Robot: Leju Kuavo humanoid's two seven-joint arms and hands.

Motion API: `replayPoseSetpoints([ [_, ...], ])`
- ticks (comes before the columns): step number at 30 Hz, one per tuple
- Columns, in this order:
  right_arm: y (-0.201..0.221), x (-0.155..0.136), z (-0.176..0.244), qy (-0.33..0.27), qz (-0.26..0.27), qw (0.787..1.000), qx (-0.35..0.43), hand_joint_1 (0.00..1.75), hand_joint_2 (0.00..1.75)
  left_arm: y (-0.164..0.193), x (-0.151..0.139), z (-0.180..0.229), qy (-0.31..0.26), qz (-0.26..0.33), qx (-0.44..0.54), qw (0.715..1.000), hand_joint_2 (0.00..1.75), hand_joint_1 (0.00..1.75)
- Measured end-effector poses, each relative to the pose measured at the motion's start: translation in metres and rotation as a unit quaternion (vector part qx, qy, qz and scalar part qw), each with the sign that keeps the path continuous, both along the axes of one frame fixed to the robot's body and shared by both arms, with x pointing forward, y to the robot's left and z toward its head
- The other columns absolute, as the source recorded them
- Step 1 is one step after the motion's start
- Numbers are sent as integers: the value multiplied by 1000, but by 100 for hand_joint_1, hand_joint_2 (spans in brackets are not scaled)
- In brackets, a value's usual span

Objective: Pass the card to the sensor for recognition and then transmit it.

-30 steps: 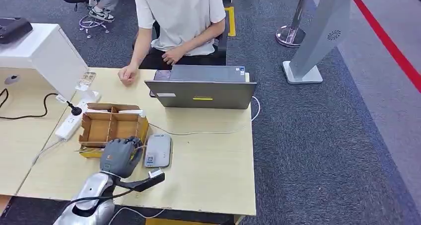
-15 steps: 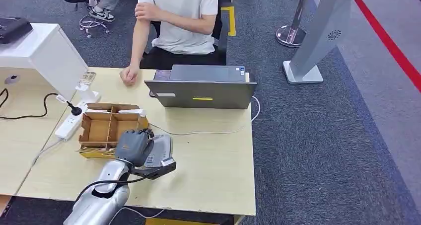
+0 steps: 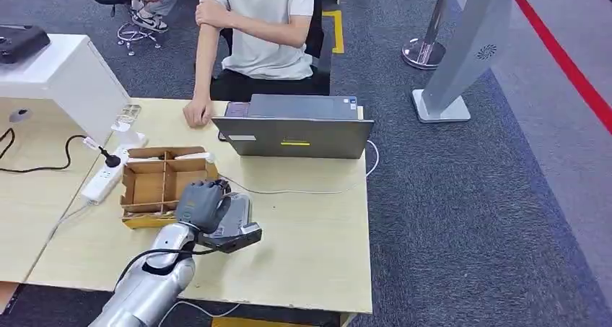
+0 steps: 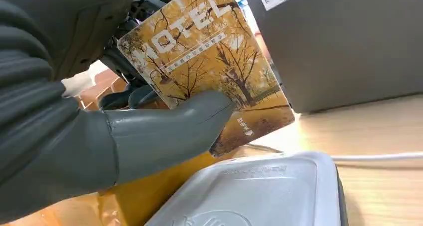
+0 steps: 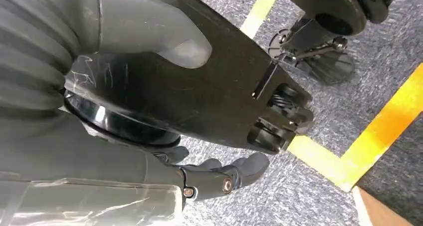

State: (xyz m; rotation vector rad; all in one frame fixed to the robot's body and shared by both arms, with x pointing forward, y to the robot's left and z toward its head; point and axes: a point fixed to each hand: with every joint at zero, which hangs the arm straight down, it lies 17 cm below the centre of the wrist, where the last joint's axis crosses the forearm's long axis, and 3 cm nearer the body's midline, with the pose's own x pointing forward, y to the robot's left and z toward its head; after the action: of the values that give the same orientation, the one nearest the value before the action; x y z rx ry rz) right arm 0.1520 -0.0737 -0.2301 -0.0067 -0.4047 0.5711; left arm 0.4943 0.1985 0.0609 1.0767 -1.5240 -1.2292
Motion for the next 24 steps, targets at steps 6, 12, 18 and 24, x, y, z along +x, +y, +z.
replayPoseSetpoints([
  [6, 1, 1, 1, -4, 0, 1000, 2, 0, 175, -5, 4, -5, 33, -7, 3, 999, 175, 175],
  [12, 0, 1, 1, -4, 0, 1000, 2, 0, 175, -6, 0, 0, 27, -11, 2, 1000, 175, 175],
  [18, 0, 2, 1, -6, -1, 1000, -1, 0, 175, -2, -12, 3, 14, -10, 8, 1000, 175, 175],
  [24, -1, 2, 1, -7, -1, 1000, -2, 0, 175, 5, -19, 6, 6, -8, 12, 1000, 175, 175],
])
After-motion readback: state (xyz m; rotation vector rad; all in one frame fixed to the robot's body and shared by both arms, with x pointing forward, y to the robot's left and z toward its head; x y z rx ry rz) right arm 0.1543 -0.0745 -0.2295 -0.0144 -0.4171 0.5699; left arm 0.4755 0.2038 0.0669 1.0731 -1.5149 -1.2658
